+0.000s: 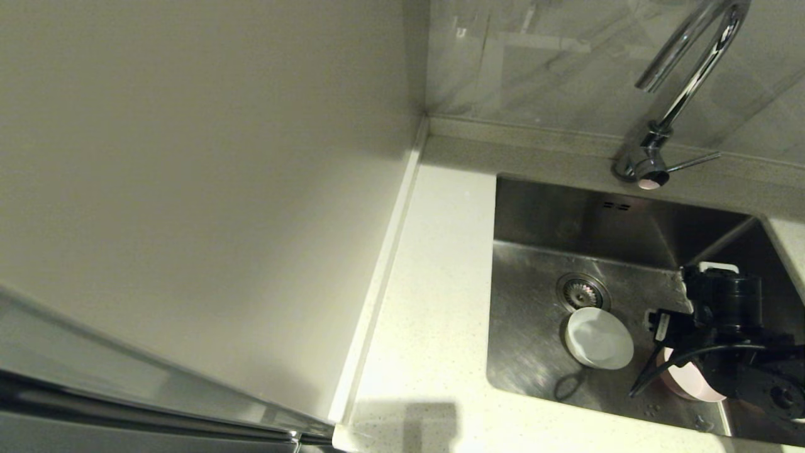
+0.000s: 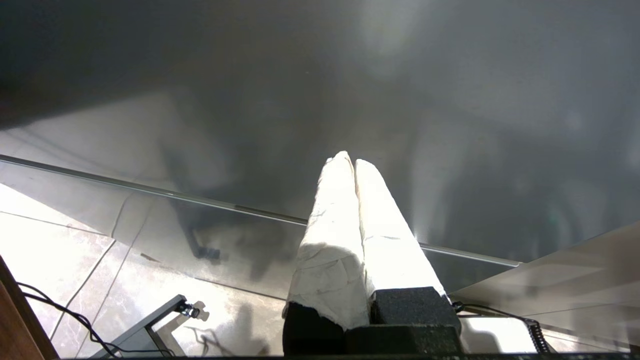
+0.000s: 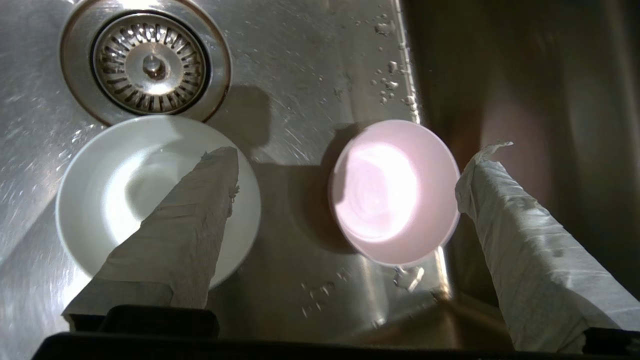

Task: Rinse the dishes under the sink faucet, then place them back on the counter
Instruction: Put a bowl back to the table from the sink

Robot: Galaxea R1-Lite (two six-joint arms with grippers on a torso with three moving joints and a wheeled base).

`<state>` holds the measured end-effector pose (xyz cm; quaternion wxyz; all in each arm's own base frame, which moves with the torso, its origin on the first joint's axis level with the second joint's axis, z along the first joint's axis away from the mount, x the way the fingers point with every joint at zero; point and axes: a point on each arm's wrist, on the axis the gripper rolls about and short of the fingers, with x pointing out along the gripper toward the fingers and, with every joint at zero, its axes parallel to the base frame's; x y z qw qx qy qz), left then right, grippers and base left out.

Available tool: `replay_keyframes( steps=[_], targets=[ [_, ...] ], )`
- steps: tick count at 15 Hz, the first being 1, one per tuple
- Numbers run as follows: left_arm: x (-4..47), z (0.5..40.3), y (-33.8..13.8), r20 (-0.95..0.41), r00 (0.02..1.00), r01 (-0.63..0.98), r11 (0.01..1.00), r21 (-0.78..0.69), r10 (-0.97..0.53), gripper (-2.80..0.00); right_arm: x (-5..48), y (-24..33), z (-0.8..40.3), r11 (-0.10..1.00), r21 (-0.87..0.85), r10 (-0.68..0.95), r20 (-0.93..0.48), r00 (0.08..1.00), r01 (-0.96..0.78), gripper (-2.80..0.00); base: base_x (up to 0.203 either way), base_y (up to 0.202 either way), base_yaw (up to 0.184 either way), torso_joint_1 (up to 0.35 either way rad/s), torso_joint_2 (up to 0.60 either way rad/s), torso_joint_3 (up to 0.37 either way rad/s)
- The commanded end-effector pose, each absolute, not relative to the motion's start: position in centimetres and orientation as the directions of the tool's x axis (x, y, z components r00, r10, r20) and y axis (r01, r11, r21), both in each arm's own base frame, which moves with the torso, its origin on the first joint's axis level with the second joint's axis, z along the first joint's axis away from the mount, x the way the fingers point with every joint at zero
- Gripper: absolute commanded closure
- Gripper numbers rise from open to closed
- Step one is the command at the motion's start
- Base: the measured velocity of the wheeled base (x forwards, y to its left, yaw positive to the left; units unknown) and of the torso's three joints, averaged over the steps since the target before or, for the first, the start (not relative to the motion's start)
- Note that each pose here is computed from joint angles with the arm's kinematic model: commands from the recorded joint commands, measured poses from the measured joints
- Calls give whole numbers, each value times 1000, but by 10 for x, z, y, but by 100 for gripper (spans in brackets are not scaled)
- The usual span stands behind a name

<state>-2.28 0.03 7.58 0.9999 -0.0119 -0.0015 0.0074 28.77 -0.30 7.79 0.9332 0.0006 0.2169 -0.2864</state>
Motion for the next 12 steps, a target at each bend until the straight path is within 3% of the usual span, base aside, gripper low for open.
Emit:
replay_keyframes(
  steps=[1,12],
  targets=[
    [-23,76,0,6,1000,-14,1000,-24,15,0,300,-3,62,830,-145,-543,-427,723,538,-280,0,0,0,0,0,0],
    [-23,76,0,8,1000,-15,1000,-25,15,0,327,-11,80,774,-150,-626,-330,707,615,-280,0,0,0,0,0,0]
  ],
)
